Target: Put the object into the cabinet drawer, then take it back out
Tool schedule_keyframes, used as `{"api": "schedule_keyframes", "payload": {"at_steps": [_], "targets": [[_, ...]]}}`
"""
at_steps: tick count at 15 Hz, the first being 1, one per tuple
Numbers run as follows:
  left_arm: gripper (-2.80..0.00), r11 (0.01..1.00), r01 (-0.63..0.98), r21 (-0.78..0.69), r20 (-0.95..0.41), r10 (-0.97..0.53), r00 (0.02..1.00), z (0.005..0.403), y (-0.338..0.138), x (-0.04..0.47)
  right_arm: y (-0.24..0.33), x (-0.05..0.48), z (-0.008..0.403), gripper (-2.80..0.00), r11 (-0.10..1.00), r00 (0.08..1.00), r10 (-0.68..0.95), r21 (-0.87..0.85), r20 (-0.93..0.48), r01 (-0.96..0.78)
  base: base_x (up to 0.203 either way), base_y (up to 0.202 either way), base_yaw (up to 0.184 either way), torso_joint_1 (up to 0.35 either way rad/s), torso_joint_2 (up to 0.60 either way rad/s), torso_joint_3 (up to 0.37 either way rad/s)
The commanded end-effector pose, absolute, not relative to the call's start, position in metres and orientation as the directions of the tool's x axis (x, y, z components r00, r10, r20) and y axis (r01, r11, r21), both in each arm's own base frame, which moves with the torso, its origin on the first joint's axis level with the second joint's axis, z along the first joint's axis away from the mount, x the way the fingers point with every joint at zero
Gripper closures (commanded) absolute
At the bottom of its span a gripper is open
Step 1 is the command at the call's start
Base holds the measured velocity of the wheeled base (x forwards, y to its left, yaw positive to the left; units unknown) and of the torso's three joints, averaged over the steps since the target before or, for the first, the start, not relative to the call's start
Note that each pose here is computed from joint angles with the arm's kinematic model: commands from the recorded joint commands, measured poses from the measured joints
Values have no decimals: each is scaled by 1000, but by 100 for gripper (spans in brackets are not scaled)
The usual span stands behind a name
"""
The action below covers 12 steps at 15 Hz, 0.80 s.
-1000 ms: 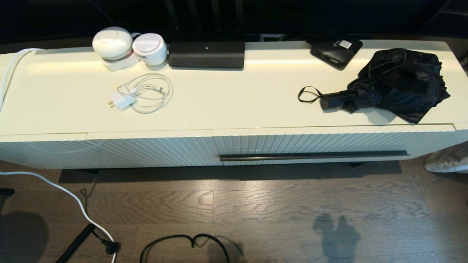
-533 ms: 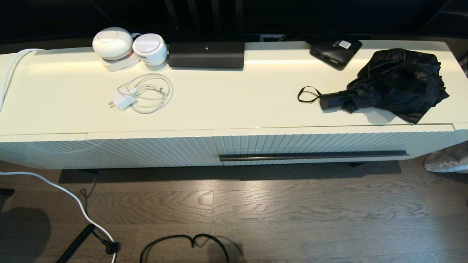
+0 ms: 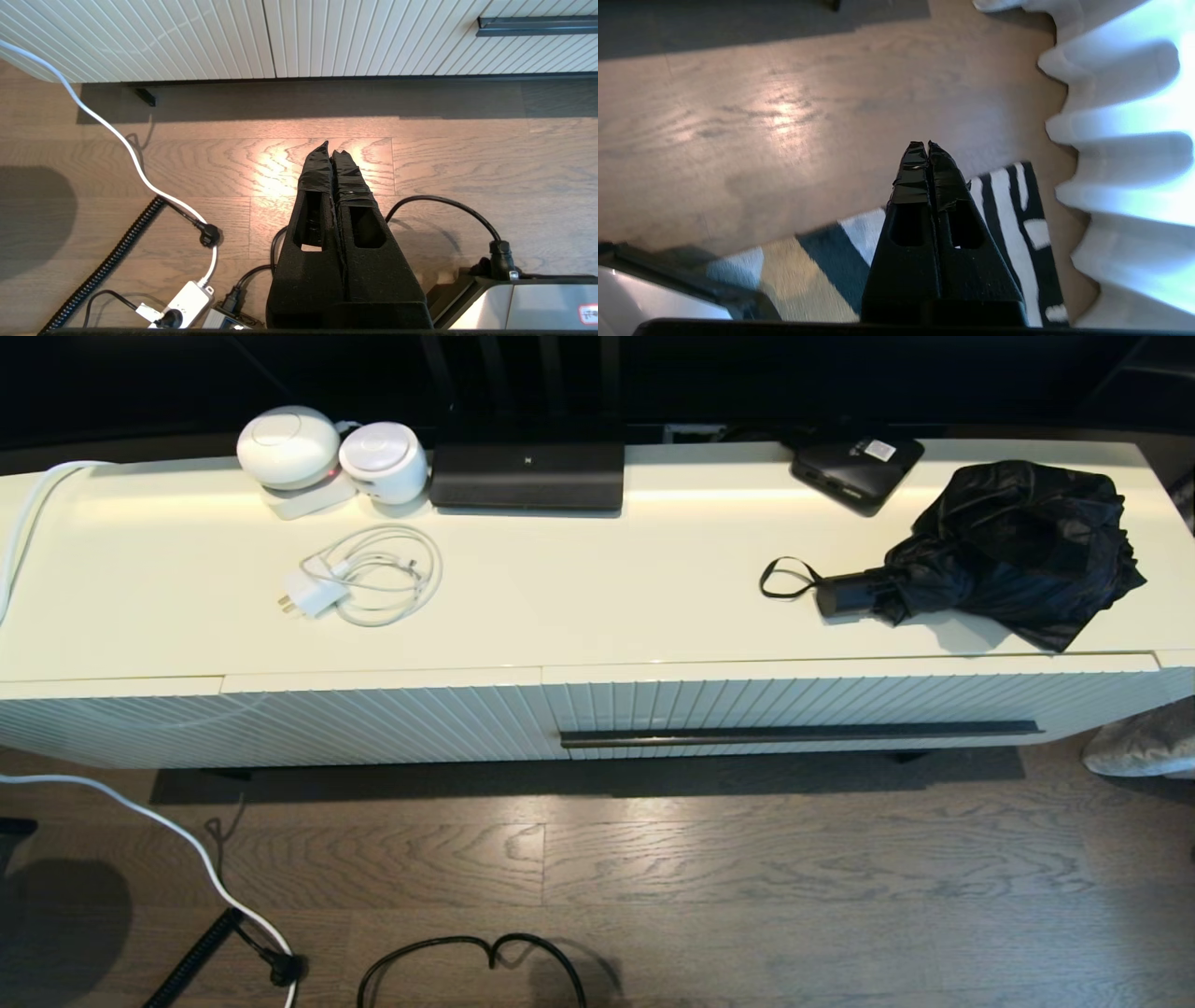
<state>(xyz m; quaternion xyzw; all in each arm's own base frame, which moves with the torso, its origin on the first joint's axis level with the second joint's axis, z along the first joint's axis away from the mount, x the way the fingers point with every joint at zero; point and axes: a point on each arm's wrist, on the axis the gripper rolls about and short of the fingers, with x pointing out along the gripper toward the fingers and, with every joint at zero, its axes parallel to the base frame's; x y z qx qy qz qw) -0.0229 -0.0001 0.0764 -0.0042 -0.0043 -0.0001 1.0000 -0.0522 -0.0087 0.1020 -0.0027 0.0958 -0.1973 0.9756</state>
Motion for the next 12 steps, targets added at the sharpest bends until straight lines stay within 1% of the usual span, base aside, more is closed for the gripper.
{"api": "schedule_keyframes", "payload": {"at_steps": [1,4,6,8,10,12], "targets": [[0,1000,0,-9,10,0,1000,76,0,-23,-8,-45,95,0,935,925,-355,-39,-136,353,0,0,0,0,0,0],[0,1000,0,-9,11,0,1000,76,0,-23,-8,-42,97,0,936,931,-353,-24,-90,352,0,0,0,0,0,0],[0,1000,0,-8,11,0,1000,76,0,-23,-8,-47,109,0,939,937,-345,-21,-59,344,0,0,0,0,0,0],[0,1000,0,-8,12,0,1000,76,0,-23,-8,-43,101,0,938,935,-347,-35,-71,345,0,0,0,0,0,0],[0,1000,0,-9,12,0,1000,77,0,-23,-8,-35,94,0,937,937,-348,-38,-29,347,0,0,0,0,0,0],[0,1000,0,-9,12,0,1000,76,0,-23,-8,-34,93,0,936,937,-348,-70,-19,346,0,0,0,0,0,0]]}}
